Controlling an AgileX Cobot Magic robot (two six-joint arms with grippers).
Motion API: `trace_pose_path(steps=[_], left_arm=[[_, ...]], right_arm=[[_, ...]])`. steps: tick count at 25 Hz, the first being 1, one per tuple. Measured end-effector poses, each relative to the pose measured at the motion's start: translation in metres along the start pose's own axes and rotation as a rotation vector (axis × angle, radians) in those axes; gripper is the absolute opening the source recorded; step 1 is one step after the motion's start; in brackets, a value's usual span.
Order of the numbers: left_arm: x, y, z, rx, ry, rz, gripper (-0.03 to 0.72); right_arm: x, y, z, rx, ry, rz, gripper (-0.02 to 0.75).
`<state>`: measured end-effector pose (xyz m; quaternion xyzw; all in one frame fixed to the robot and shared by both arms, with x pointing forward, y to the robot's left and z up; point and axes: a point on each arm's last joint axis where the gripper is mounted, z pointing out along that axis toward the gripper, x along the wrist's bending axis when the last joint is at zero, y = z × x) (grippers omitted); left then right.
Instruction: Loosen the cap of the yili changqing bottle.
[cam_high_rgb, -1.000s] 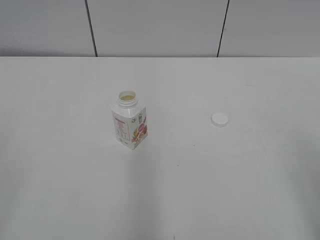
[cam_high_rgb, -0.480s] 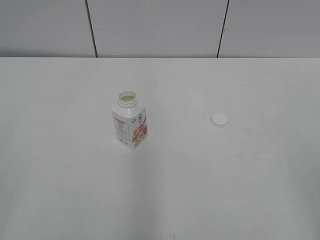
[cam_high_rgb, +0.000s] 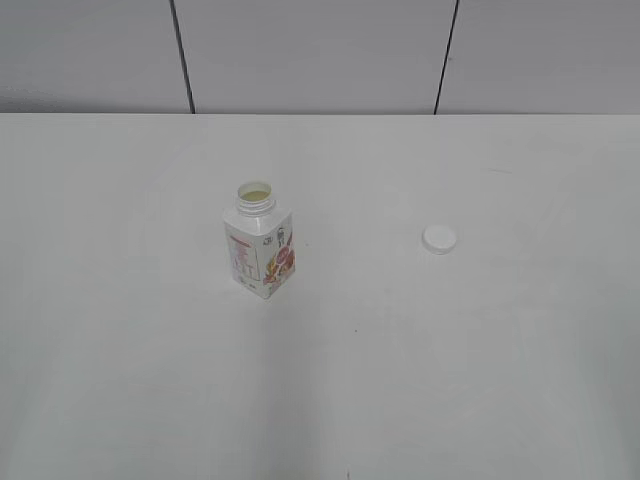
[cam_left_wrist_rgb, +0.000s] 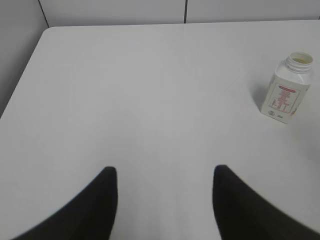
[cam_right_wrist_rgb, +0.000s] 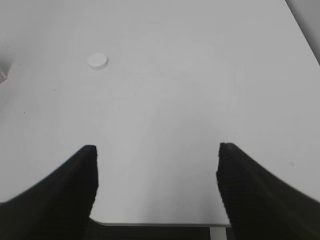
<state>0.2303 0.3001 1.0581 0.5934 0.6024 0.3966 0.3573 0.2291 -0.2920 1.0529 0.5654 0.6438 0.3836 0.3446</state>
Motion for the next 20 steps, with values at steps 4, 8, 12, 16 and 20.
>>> trace_pose_path(steps=[4,8,12,16,20], left_arm=[[0.0000,0.0000,0.0000,0.000,0.000,0.000,0.385],[-0.0001,0.0000,0.0000,0.000,-0.001,0.000,0.383],[-0.0002,0.0000,0.0000,0.000,-0.002,-0.001,0.379],[-0.0002,0.0000,0.0000,0.000,-0.002,-0.001,0.379],[-0.0003,0.0000,0.0000,0.000,-0.003,-0.002,0.378]], right_arm=[[0.0000,0.0000,0.0000,0.000,0.000,0.000,0.585],[0.0001,0.0000,0.0000,0.000,0.001,0.001,0.585],[0.0001,0.0000,0.0000,0.000,0.001,0.002,0.585],[0.0001,0.0000,0.0000,0.000,0.001,0.002,0.585],[0.0001,0.0000,0.0000,0.000,0.001,0.002,0.585]])
